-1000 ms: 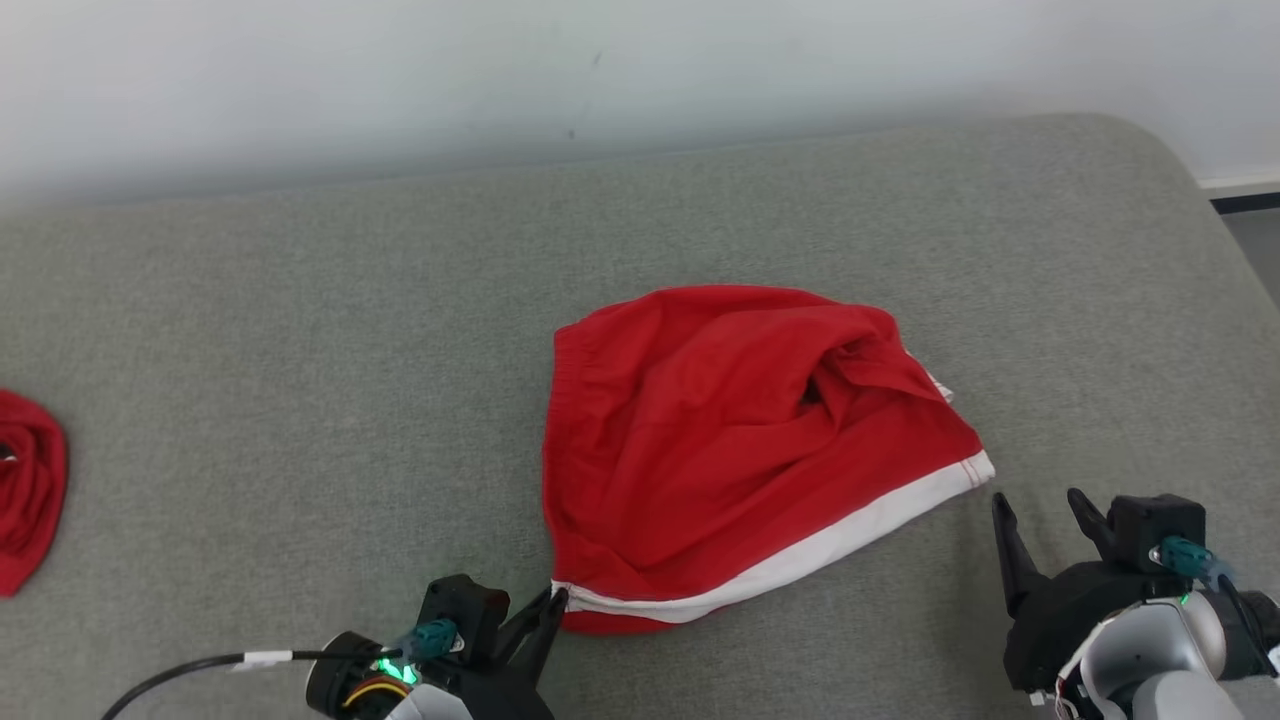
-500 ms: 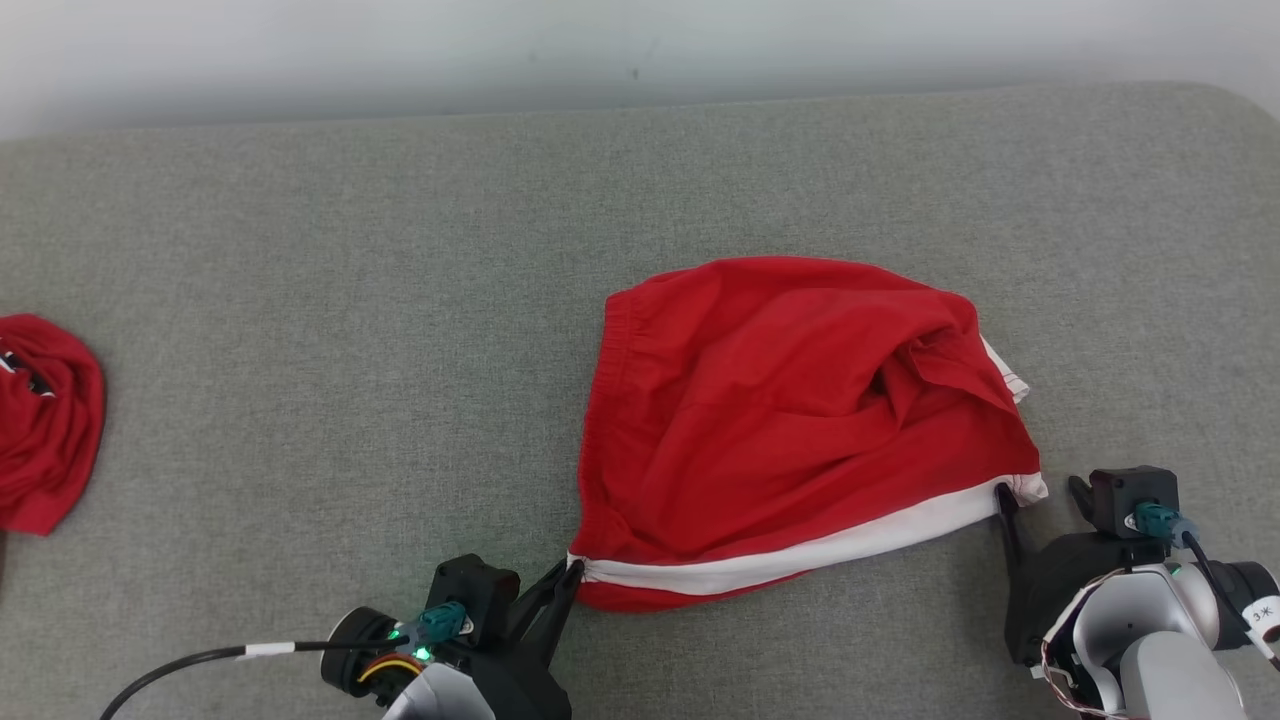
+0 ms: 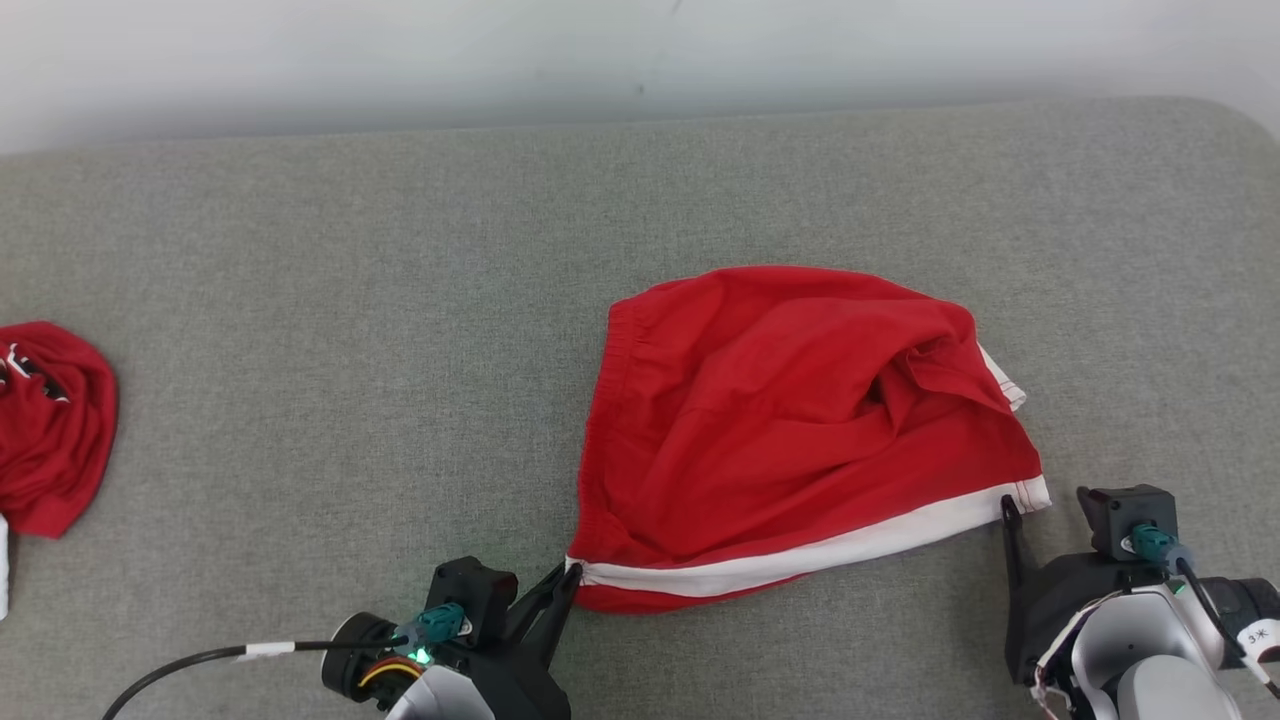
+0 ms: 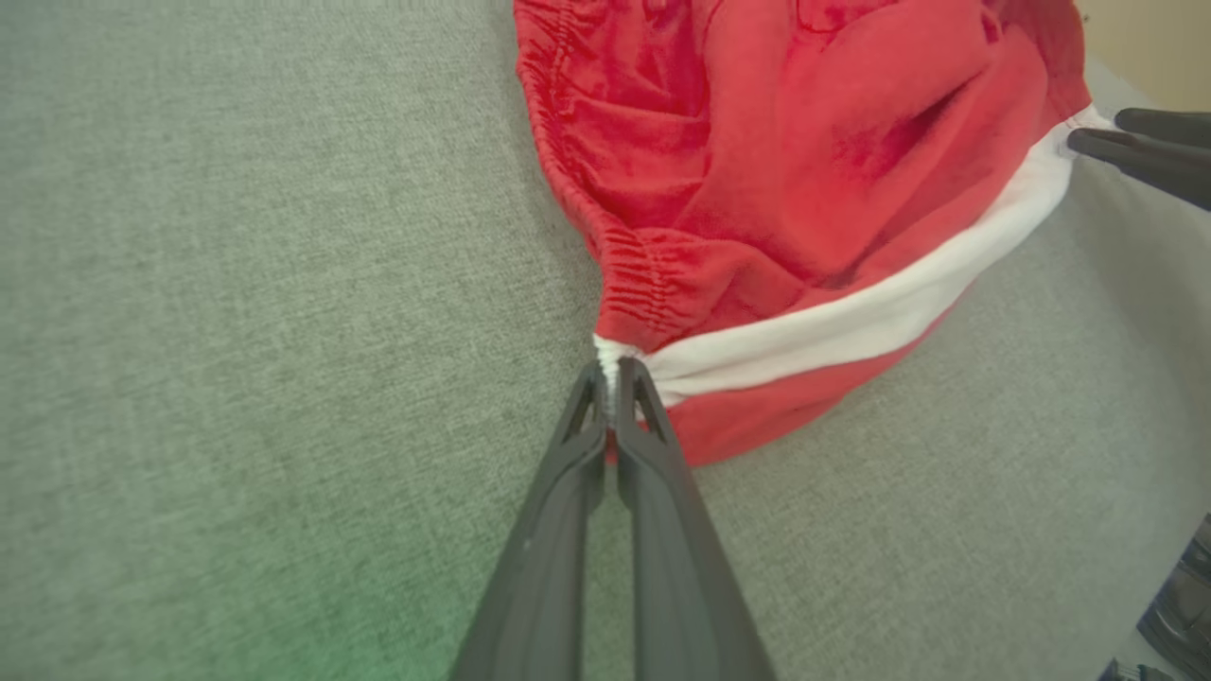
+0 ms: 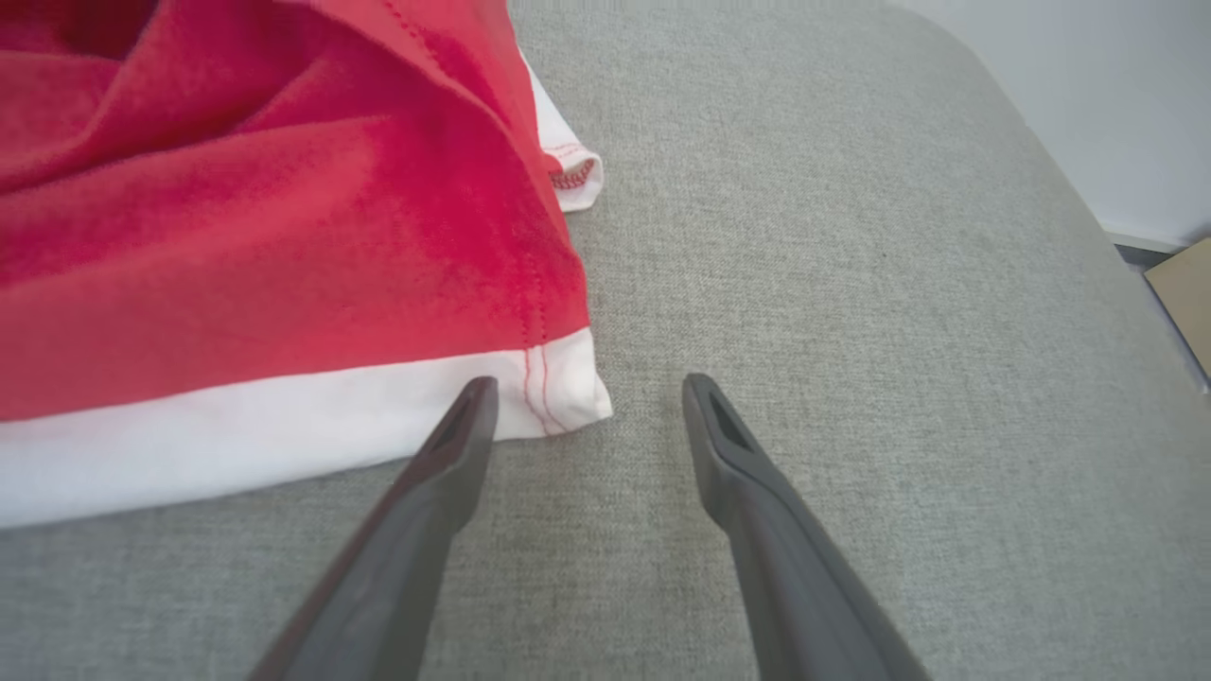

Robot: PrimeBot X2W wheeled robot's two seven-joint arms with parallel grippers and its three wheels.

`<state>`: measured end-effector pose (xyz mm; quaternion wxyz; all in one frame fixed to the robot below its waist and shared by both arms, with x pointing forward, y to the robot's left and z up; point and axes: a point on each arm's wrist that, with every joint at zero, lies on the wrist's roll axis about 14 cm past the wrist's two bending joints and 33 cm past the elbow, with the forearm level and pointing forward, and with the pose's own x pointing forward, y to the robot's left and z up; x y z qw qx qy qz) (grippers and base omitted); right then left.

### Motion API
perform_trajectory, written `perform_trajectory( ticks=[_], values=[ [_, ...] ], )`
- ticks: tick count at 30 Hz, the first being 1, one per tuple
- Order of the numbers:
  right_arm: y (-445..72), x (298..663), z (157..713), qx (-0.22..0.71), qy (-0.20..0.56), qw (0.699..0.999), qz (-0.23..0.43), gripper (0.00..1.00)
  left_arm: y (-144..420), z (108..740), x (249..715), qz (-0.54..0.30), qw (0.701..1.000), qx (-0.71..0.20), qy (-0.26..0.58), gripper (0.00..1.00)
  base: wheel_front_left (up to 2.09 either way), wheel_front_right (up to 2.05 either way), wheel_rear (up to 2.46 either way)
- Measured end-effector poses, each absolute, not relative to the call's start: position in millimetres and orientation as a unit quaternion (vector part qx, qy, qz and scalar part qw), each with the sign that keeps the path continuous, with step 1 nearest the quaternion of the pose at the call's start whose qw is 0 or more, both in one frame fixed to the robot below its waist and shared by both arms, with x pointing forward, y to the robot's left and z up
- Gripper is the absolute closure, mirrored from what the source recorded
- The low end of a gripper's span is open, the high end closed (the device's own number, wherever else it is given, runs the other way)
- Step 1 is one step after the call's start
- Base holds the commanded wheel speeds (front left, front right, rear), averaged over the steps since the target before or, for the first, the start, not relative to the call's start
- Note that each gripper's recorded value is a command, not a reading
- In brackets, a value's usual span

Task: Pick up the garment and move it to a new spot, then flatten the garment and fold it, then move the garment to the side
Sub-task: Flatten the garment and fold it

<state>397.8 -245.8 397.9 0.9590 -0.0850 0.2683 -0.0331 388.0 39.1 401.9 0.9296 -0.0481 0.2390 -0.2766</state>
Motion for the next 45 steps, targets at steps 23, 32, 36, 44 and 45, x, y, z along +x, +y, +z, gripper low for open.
perform_trajectory(
  ticks=[23, 32, 36, 44, 45],
  values=[
    [-239.0, 396.9, 390.2, -0.096, 0.299, 0.949, -0.021, 0.94, 38.0, 399.0, 387.4, -0.278, 0.927, -0.051, 0.245, 1.00, 0.00, 0.00, 0.00],
    [-231.1, 414.1, 436.6, -0.010, 0.192, 0.981, -0.029, 1.00, 31.6, 459.7, 408.2, -0.271, 0.944, -0.142, 0.121, 1.00, 0.00, 0.00, 0.00],
    [-222.7, 419.4, 475.6, 0.077, 0.118, 0.990, -0.023, 1.00, 40.5, 506.3, 421.0, -0.250, 0.944, -0.214, 0.035, 1.00, 0.00, 0.00, 0.00],
    [-216.7, 422.2, 583.7, 0.139, -0.028, 0.990, 0.026, 1.00, 55.1, 600.1, 438.0, -0.262, 0.918, -0.286, -0.084, 1.00, 0.00, 0.00, 0.00],
    [-217.2, 421.0, 597.9, 0.138, -0.045, 0.989, 0.032, 1.00, 55.8, 614.1, 439.8, -0.268, 0.912, -0.296, -0.097, 1.00, 0.00, 0.00, 0.00]
  ],
)
